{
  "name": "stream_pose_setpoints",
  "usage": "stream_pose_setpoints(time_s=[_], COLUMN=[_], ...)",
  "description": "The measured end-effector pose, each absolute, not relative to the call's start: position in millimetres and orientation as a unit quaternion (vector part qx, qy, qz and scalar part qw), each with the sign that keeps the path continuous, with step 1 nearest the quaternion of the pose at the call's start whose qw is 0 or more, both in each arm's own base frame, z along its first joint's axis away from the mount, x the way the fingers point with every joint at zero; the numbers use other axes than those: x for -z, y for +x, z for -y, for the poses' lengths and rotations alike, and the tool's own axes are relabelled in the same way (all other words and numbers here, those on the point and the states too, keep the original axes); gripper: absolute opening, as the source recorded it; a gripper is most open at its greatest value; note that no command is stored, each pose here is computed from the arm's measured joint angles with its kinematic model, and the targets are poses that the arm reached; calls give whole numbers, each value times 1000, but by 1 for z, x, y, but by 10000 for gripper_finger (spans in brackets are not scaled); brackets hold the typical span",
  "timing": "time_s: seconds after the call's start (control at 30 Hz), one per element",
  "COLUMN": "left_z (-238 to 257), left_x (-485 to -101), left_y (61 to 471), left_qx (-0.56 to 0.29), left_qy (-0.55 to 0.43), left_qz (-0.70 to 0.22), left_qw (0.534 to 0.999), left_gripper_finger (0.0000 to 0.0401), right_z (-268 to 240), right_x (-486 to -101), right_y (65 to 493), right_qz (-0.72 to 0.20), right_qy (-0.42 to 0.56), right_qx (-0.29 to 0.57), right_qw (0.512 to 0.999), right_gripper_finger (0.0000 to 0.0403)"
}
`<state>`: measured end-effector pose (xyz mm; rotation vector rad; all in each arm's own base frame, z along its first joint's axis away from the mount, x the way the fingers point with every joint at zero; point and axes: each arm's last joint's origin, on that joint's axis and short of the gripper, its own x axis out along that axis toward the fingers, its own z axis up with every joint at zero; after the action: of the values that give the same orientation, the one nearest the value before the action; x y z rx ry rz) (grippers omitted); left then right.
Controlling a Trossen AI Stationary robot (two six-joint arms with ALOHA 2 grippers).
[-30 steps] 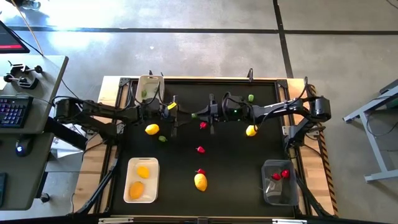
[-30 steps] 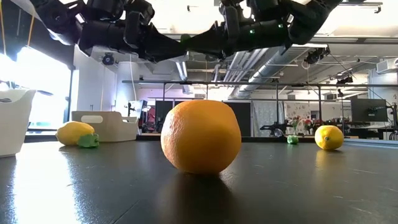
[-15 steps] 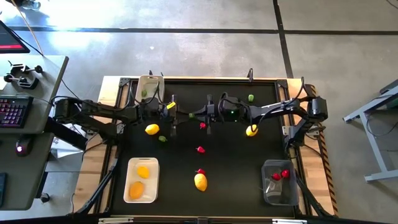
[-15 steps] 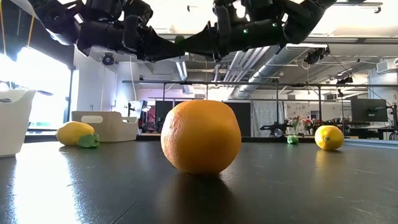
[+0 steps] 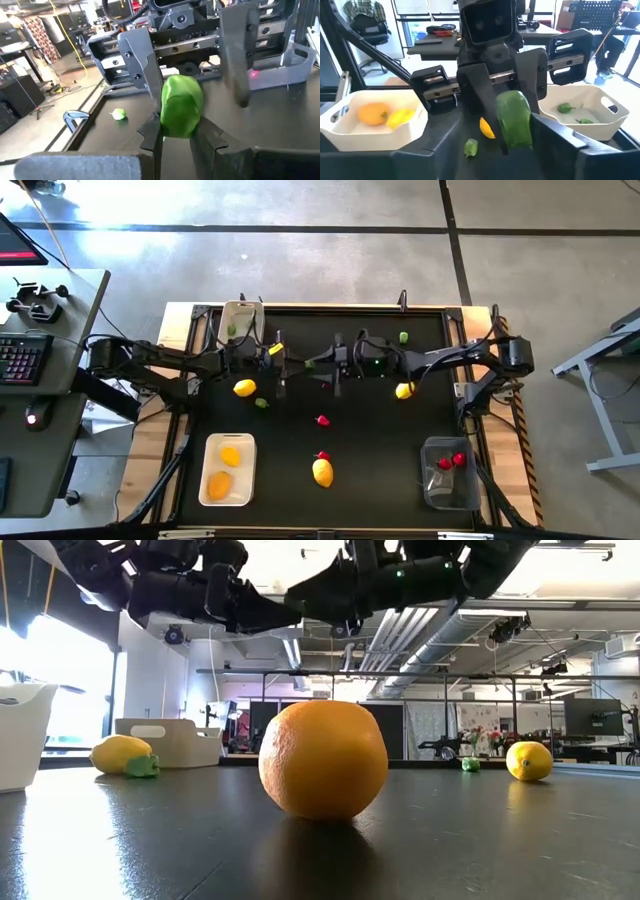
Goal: Sort produce into baskets
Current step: Put the green chili pepper into the gray bin
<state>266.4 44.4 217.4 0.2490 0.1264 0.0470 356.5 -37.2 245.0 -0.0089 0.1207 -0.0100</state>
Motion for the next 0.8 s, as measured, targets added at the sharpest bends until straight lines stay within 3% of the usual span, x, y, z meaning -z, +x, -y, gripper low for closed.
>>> stream_pose_setpoints(time_s=[0.13, 0.8], left_z=[-44, -62], left_x=[-218, -206], left_y=[267, 257], left_qx=[-21, -75], left_qy=[124, 115], left_qz=[-60, -137], left_qw=[990, 981], left_gripper_finger=[53, 52], right_z=[33, 26], right_x=[-252, -274], right_y=[353, 342], right_qz=[-57, -39], right_qy=[-5, -52], right_qx=[0, 62], right_qw=[998, 996], right_gripper_finger=[234, 236])
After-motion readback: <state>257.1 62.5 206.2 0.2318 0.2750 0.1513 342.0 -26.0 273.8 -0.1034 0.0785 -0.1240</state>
